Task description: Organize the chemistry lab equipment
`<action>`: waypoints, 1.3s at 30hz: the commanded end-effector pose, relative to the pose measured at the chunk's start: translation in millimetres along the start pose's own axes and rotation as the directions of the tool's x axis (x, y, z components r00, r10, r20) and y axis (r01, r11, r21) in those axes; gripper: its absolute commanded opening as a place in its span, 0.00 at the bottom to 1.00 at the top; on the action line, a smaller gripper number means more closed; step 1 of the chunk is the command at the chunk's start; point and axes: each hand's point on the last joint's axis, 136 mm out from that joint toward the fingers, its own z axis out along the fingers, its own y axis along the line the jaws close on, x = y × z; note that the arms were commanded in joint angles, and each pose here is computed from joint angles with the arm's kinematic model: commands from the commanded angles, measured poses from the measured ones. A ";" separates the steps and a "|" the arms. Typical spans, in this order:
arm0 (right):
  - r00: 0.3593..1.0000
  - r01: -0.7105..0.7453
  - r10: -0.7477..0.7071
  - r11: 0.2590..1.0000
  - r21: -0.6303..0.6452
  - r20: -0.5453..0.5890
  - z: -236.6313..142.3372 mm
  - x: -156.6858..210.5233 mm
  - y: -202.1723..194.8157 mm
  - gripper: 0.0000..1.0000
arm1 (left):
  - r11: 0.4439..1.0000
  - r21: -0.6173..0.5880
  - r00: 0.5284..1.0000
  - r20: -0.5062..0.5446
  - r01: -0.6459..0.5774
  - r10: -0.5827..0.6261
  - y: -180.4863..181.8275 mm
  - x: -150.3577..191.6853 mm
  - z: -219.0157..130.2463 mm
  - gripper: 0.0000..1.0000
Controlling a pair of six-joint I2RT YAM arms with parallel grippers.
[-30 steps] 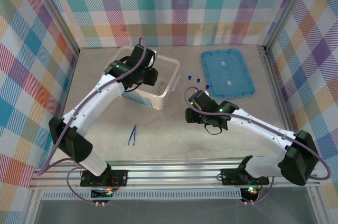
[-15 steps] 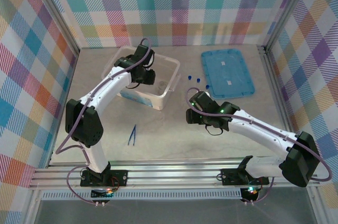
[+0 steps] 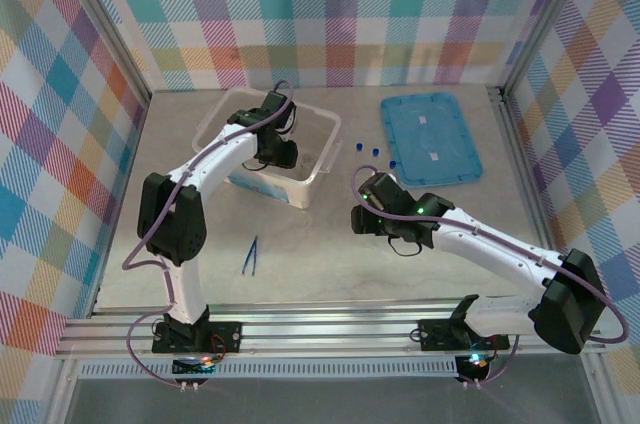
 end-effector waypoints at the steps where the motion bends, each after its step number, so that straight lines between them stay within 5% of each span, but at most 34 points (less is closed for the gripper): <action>1: 1.000 -0.015 0.015 1.000 -0.002 -0.002 1.4 0.3 -1.2 0.65 | 1.000 0.008 1.000 0.006 -0.001 0.001 3.4 -7.0 3.8 0.31; 20: 1.000 -0.011 0.011 1.000 0.014 0.009 -0.2 -2.3 -3.9 0.65 | 1.000 0.007 0.998 -0.054 -0.016 0.016 2.3 2.4 26.7 0.32; 39: 1.000 -0.003 0.002 1.000 0.015 0.015 -2.5 -3.9 -4.0 0.65 | 1.000 0.018 0.999 -0.031 -0.017 0.017 -4.3 -3.8 16.3 0.49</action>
